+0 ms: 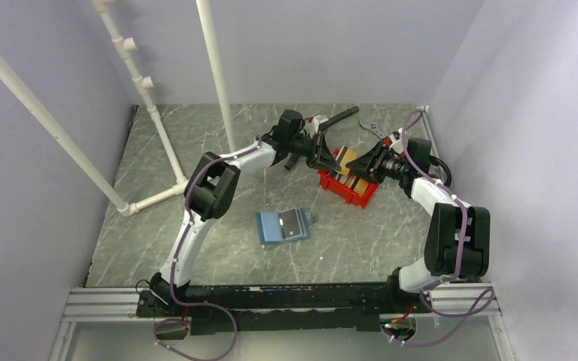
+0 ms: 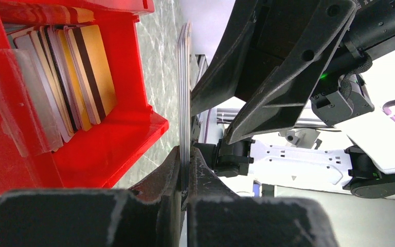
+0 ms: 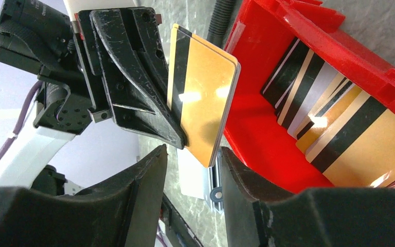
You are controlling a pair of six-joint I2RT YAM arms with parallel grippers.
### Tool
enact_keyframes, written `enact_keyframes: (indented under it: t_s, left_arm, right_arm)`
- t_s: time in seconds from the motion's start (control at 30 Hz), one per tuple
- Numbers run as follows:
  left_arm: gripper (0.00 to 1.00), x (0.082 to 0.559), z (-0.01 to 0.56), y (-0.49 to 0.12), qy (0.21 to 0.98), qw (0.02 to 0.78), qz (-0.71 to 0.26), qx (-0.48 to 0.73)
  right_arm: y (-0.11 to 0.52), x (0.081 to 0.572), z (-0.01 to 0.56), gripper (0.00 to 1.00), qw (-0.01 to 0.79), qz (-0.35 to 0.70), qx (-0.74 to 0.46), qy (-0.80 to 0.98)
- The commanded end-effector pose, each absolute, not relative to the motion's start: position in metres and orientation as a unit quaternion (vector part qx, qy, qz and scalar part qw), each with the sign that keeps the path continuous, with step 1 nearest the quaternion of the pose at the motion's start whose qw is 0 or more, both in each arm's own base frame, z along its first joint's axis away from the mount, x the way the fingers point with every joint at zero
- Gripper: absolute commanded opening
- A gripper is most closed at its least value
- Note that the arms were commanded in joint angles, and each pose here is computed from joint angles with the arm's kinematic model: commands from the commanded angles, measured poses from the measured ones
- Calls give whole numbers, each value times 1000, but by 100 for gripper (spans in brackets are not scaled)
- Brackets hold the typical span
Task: Put the credit cards into the card holder
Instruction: Place the credit card in the storage box.
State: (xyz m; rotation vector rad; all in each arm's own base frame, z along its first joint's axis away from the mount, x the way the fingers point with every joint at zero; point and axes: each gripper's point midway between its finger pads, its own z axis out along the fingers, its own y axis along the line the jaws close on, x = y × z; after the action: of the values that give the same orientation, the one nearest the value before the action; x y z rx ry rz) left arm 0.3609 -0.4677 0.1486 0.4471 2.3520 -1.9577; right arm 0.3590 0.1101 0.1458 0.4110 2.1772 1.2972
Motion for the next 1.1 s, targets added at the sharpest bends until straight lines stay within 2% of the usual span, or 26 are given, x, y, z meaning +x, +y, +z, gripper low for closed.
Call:
enact_keyframes:
  t_s: [0.0, 0.6, 0.97, 1.07]
  left_arm:
    - [0, 355, 173, -472, 736, 36, -654, 171]
    - [0, 353, 157, -472, 757, 35, -629, 174]
    - [0, 345, 152, -471, 765, 31, -616, 184]
    - [0, 344, 157, -471, 762, 35, -621, 183]
  right_arm:
    - [115, 361, 160, 45, 302, 500, 126, 801]
    - [122, 360, 172, 38, 305, 501, 117, 802]
    - [123, 361, 165, 38, 301, 492, 114, 809]
    - [113, 363, 156, 38, 306, 457, 134, 824]
